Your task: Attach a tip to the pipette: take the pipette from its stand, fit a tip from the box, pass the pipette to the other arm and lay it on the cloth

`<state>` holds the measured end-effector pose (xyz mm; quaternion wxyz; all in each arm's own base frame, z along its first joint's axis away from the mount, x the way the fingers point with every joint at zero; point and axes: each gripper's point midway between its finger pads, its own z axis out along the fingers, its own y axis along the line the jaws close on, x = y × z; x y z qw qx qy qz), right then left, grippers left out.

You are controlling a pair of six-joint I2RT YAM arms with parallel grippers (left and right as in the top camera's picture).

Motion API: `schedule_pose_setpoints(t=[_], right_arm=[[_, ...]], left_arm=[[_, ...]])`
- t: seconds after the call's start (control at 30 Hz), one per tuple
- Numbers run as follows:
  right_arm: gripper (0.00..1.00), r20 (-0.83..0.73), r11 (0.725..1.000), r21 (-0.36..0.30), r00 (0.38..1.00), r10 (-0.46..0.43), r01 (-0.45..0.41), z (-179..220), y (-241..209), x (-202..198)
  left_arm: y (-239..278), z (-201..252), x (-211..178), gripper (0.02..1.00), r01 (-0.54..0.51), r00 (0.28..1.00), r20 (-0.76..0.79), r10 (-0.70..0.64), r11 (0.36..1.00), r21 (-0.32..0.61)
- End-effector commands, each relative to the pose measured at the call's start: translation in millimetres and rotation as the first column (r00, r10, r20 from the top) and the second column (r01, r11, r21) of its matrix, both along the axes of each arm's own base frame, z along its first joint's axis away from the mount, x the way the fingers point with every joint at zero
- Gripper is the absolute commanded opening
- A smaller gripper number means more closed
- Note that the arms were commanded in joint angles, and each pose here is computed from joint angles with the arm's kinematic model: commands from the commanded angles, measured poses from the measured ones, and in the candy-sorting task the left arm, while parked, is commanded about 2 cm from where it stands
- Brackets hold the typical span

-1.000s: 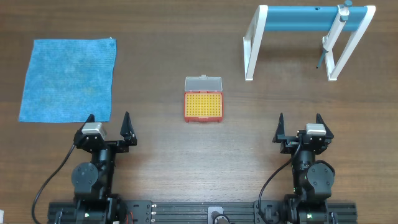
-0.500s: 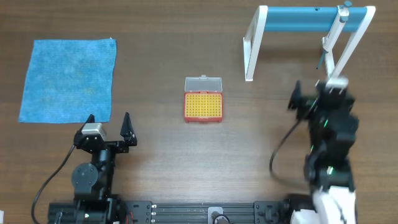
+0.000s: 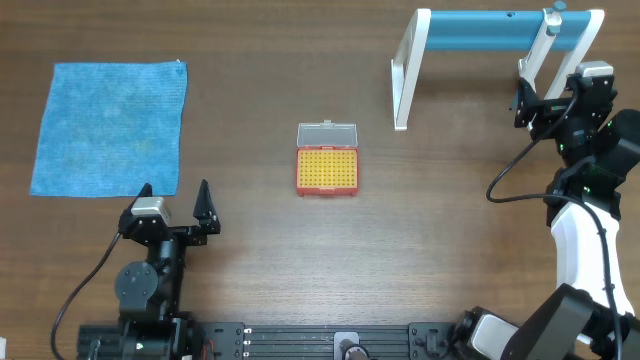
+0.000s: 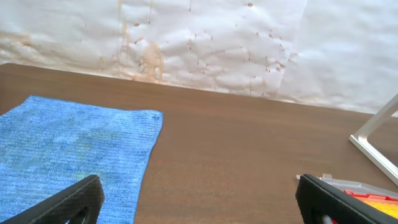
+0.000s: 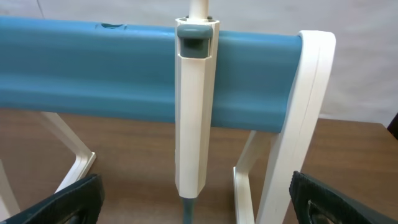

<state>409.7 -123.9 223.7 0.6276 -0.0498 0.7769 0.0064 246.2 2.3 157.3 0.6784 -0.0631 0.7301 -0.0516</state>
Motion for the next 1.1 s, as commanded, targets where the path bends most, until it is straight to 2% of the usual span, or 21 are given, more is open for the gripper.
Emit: schedule_pose_setpoints(t=[0.03,0.2,0.3,0.4,0.73,0.8,1.0,1.1], right_arm=[[0.978,0.021,0.998,0.064,1.000,0.009,-0.010,-4,0,13],[0.987,0.040,0.997,0.067,0.998,0.044,-0.046,-18,9,32],[0.998,0.047,0.997,0.064,0.998,0.045,-0.048,-21,8,35],[0.982,0.066,0.995,0.094,0.997,0.039,-0.045,-25,6,43],[0.963,0.080,0.996,0.082,0.996,0.038,-0.045,-25,6,62],[0.941,0.086,0.994,0.097,0.996,0.034,-0.042,-22,3,68],[0.728,0.086,0.994,0.103,0.996,0.032,-0.040,-22,3,69],[0.500,0.085,0.994,0.103,0.996,0.032,-0.041,-22,3,69]], left_arm=[[0,-1,0,0.996,-0.003,1.000,-0.003,0.003,1.000,-0.009],[0,-1,0,0.996,-0.003,1.000,-0.003,0.003,1.000,-0.009],[0,-1,0,0.996,-0.003,1.000,-0.003,0.003,1.000,-0.010],[0,-1,0,0.998,-0.003,1.000,-0.003,0.003,1.000,-0.009],[0,-1,0,0.996,-0.003,1.000,-0.003,0.003,1.000,-0.009],[0,-1,0,0.996,-0.003,1.000,-0.003,0.003,1.000,-0.009],[0,-1,0,0.996,-0.003,1.000,-0.003,0.003,1.000,-0.009],[0,-1,0,0.996,-0.003,1.000,-0.003,0.003,1.000,-0.009]])
